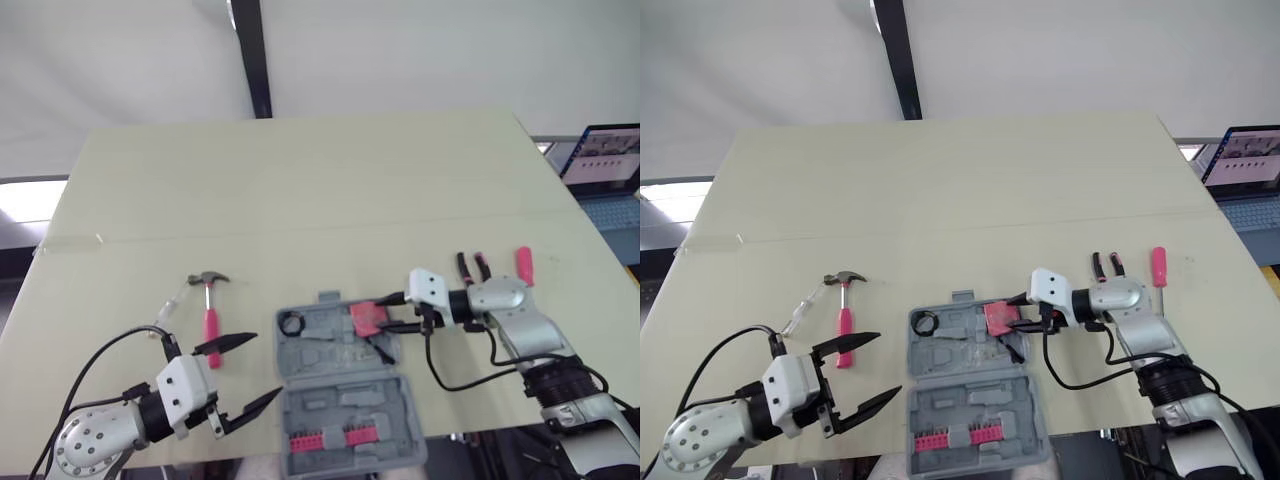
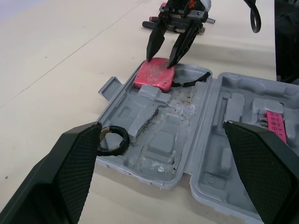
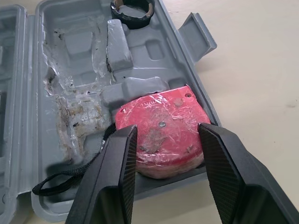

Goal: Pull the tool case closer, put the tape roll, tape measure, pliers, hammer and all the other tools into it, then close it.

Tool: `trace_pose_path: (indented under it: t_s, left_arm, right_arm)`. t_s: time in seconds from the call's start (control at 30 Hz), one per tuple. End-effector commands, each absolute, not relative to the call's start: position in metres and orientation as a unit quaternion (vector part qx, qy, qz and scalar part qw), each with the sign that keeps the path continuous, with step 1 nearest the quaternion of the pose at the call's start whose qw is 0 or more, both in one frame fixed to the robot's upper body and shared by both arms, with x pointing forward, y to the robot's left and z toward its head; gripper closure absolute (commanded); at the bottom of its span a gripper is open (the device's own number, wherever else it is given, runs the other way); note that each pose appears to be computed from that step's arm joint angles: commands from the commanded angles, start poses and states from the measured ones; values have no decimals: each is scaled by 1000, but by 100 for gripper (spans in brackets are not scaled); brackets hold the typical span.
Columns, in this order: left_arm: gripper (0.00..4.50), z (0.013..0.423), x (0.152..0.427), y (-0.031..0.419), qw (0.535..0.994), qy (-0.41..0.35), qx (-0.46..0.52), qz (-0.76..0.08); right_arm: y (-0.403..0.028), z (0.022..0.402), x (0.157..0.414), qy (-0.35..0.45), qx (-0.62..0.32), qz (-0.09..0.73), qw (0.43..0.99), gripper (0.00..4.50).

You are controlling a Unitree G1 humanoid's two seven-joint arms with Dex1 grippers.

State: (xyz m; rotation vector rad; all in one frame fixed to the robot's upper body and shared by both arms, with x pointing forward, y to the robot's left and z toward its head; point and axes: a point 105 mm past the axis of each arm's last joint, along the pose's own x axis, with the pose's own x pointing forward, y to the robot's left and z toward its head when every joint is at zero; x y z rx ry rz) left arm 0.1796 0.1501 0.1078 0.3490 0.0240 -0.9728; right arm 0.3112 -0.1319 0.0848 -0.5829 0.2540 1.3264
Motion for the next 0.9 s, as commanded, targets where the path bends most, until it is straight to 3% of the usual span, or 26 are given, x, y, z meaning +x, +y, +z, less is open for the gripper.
trace_pose_path:
  t_s: [0.03,0.9]
  left_arm:
    - [0,116,176,149,866,-2,168,-470]
    - [0,119,179,149,864,-3,172,-473]
  right_arm:
    - [-133,78,310,121,-265,602,743,231]
    - [-135,45,304,159,-236,584,760,231]
